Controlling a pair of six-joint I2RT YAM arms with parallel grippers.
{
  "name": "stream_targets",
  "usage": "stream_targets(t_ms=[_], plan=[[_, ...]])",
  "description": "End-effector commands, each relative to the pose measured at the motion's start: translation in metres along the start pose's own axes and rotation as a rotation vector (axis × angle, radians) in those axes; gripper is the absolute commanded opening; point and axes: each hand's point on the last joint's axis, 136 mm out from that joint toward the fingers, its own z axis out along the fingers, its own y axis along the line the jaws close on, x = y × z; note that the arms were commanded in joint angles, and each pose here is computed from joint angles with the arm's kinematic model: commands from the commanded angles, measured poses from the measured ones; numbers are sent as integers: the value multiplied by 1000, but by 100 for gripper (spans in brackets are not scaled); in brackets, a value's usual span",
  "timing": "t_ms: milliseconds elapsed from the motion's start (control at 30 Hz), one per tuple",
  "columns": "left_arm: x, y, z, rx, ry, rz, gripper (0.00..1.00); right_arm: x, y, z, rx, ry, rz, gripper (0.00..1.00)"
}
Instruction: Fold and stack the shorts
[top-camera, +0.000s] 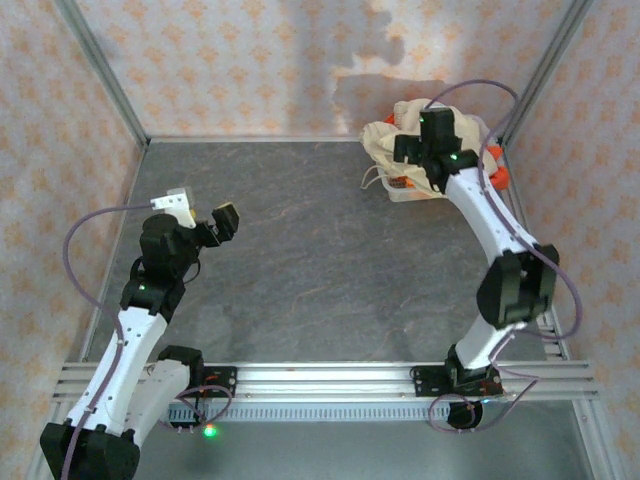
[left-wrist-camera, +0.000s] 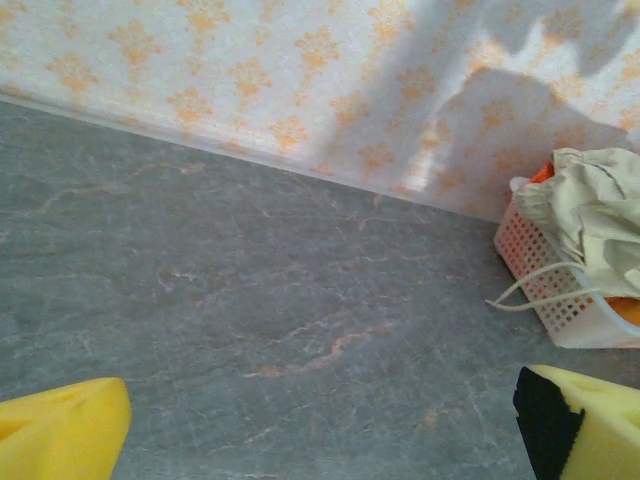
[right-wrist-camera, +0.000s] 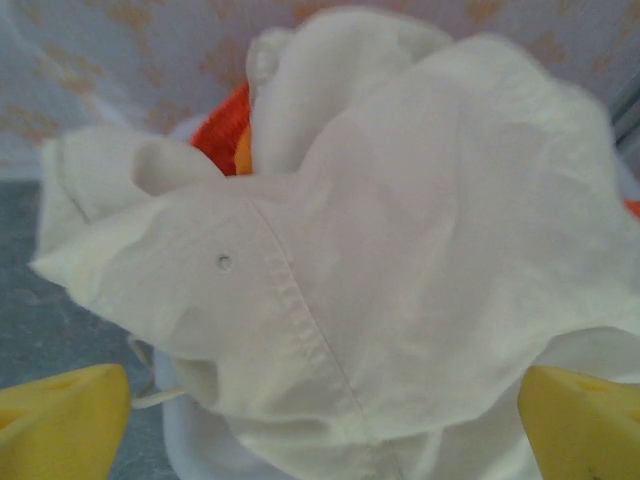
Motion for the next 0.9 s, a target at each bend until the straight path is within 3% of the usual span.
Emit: stream_targets(t_ms=[0,200,333,467,867], plan=[[-6,-13,-4,59,8,-27,100,19,-5,15,60,144,-49,98],[-6,-15,-4,68,21,-38,100,36,4,53,80,245,-47,79],[0,-14,-4,64,35,-55,100,34,9,58,58,237,-5,46],[1,-14,-3,71,35,-71,100,4,17,35,3,148,44,13],[-21,-24,4,98,-11,-109,100,-109,113,-117,-264,-175,-63,0]])
